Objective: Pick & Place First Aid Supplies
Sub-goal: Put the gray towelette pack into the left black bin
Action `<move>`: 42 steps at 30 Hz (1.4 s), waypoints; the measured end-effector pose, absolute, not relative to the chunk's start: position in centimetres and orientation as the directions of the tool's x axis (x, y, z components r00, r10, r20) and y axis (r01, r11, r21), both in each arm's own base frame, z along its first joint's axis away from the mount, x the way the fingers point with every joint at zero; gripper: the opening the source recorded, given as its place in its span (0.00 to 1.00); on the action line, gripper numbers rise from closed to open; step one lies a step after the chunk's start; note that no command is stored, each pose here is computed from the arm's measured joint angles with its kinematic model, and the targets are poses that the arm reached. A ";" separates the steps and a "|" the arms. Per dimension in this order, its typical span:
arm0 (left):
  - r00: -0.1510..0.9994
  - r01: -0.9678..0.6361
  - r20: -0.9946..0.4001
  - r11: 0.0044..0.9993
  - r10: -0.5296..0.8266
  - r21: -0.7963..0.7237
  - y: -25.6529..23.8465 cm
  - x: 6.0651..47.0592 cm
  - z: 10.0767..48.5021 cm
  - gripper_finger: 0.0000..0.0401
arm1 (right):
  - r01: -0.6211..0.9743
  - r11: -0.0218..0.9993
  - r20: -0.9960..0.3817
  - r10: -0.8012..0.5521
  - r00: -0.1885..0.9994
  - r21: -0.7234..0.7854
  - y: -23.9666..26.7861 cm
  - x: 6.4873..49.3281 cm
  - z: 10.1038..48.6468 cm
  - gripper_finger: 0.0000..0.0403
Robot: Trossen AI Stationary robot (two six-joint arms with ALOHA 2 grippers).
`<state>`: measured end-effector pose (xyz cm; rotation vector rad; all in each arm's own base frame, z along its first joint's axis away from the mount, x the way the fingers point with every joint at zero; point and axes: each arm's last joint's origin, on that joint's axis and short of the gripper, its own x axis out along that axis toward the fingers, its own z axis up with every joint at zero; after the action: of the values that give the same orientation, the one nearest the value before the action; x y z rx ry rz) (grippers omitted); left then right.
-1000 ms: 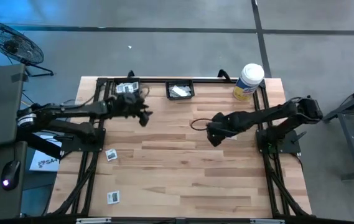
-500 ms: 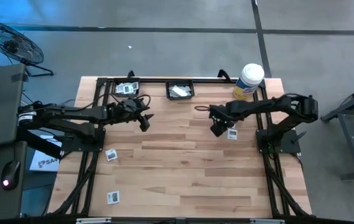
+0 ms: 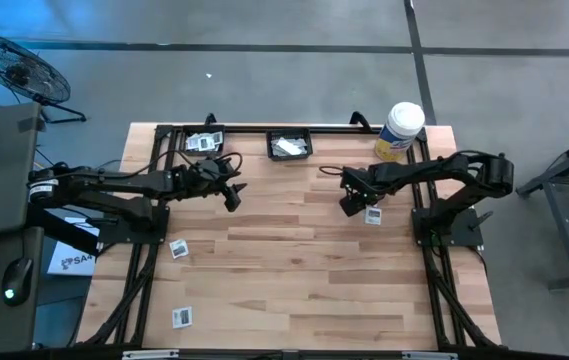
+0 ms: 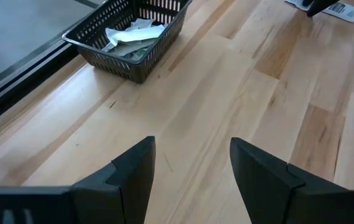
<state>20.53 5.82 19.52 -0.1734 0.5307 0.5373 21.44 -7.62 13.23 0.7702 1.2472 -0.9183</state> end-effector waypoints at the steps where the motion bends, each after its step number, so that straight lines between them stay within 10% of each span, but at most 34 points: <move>1: 0.729 -0.529 -0.524 0.848 0.441 -0.021 5.8 20.5 19.5 0.51 | 0.900 0.436 -0.985 -0.154 0.071 -0.004 -7.6 21.4 13.2 0.35; 24: 0.882 -0.287 -0.406 0.956 0.239 -0.061 5.2 20.6 18.8 0.51 | 0.929 0.370 -0.982 -0.168 0.086 0.018 -6.9 22.4 13.9 0.02; 42: 0.987 0.135 -0.105 0.985 -0.124 0.111 0.7 23.7 17.9 0.51 | 0.372 0.822 -0.652 -0.001 0.758 0.431 3.9 31.6 22.3 0.01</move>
<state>23.71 0.74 17.91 0.1185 0.0982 -0.1303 31.59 3.94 22.25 0.5794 0.6878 -0.2161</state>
